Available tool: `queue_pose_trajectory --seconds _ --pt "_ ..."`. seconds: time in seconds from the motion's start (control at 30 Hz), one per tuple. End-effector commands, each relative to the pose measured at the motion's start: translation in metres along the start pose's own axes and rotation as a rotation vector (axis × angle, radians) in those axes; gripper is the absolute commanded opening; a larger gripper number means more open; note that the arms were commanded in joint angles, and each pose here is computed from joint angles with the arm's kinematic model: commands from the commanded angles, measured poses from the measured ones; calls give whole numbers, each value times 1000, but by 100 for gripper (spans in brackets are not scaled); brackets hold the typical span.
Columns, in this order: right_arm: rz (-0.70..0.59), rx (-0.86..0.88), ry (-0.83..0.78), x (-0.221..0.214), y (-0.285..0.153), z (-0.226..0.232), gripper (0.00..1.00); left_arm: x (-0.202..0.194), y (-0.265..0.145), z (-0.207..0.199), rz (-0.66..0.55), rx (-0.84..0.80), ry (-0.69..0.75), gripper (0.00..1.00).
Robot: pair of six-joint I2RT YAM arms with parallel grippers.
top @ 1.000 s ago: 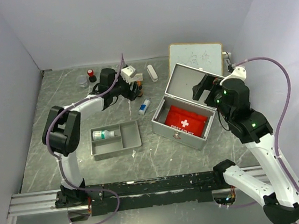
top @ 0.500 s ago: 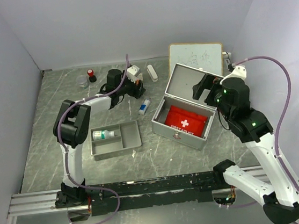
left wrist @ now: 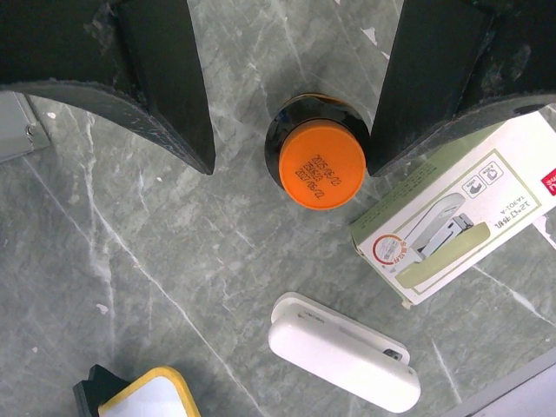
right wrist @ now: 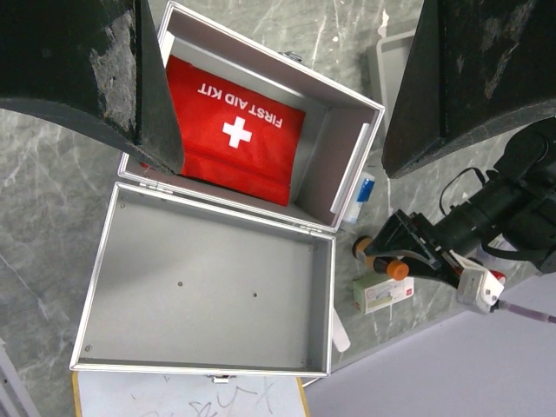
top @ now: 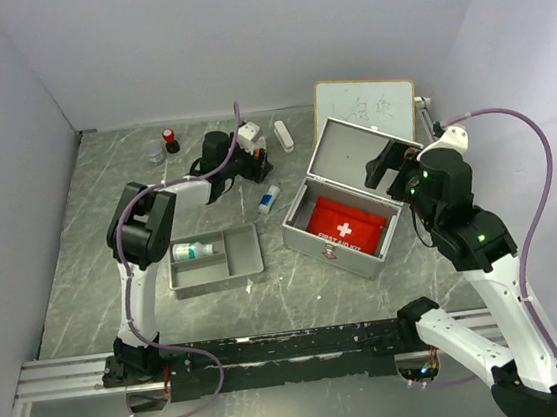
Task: Organize the medicine kit
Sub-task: Pick up the pill bottle at the center of the board.
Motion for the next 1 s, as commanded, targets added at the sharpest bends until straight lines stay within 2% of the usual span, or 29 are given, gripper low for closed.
queue_pose_trajectory --seconds 0.0,0.73,0.97 --pt "-28 -10 10 11 -9 -1 100 -2 9 -1 -36 10 -15 82" --pt "-16 -44 39 9 -15 -8 100 -14 24 7 -92 100 -80 79" --pt "-12 -48 35 10 -14 -8 100 -17 27 4 -94 114 -86 70"
Point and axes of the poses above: each gripper's point midway between its finger pads, its own y axis out along the fingers, its own z axis along the line the jaws close on, x = y × z, the point moved 1 cm from there along -y, back along the fingers, and after that the axes turned 5 degrees about y, right-handed, at the moved point
